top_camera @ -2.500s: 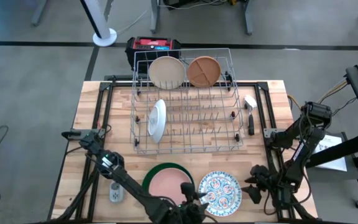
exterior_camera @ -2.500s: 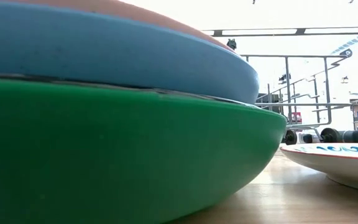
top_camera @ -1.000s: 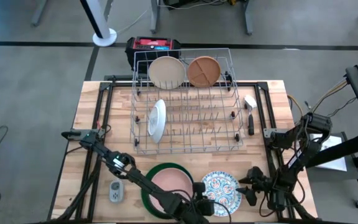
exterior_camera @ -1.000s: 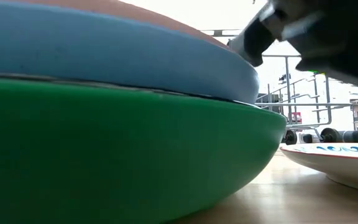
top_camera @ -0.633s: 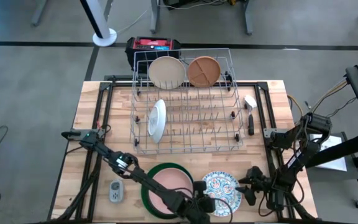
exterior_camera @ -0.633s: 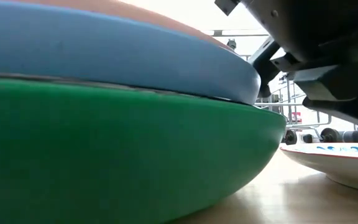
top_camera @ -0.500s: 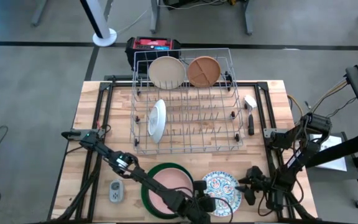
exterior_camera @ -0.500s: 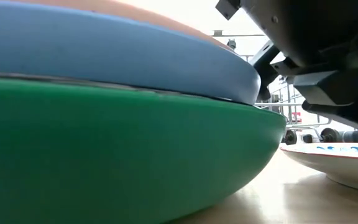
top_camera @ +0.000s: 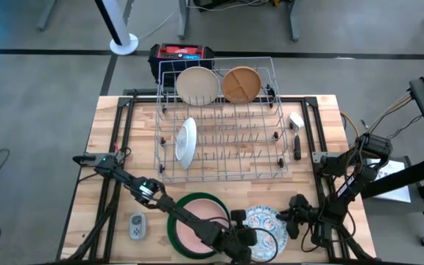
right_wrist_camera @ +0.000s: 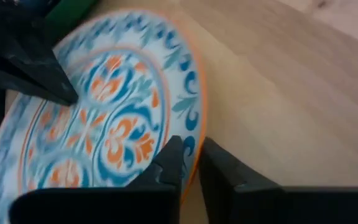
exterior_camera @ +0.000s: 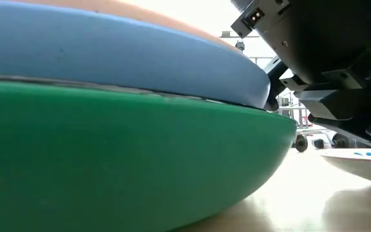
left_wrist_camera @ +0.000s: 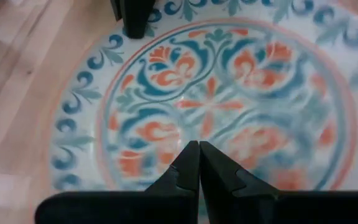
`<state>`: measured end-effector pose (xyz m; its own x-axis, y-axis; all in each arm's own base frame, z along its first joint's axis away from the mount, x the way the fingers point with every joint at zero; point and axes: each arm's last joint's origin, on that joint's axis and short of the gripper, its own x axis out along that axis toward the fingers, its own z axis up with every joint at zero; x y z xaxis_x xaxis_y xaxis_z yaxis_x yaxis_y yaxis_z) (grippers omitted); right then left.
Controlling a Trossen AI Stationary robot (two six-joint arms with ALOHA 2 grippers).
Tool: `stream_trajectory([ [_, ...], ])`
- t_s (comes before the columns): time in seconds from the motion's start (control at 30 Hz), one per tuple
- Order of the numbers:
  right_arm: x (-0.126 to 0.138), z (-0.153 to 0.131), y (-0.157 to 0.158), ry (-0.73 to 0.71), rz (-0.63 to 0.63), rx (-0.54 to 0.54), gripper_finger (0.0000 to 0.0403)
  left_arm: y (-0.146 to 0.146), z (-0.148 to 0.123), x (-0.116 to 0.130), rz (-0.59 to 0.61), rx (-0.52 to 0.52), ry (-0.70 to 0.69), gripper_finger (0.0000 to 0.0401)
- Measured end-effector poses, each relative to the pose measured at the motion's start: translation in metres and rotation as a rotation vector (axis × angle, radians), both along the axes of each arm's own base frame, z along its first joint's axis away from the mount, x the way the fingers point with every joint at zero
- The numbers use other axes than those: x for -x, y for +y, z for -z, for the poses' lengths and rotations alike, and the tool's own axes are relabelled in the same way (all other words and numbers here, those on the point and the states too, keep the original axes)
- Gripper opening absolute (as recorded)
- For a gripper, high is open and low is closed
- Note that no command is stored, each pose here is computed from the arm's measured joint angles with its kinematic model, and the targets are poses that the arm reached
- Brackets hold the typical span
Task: Sort dishes
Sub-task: Put the white patterned plate into the dish rack
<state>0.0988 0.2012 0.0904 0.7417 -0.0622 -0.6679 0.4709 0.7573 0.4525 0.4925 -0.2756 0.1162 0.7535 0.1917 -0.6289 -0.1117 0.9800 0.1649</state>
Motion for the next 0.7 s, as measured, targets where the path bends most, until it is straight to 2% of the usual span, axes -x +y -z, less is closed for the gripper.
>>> stream_trajectory([
  [0.3,0.002,-0.001,-0.004,0.001,-0.008,0.032,0.0003,0.003,0.0,-0.001,-0.011,-0.007,-0.002,0.0],
  [0.6,0.006,-0.022,-0.017,0.031,-0.064,0.14,0.0001,-0.001,-0.027,-0.008,0.033,-0.061,-0.066,0.0],
  [0.7,0.007,-0.031,-0.018,0.023,-0.098,0.181,0.0,0.003,-0.033,-0.009,-0.008,-0.109,-0.09,0.0],
])
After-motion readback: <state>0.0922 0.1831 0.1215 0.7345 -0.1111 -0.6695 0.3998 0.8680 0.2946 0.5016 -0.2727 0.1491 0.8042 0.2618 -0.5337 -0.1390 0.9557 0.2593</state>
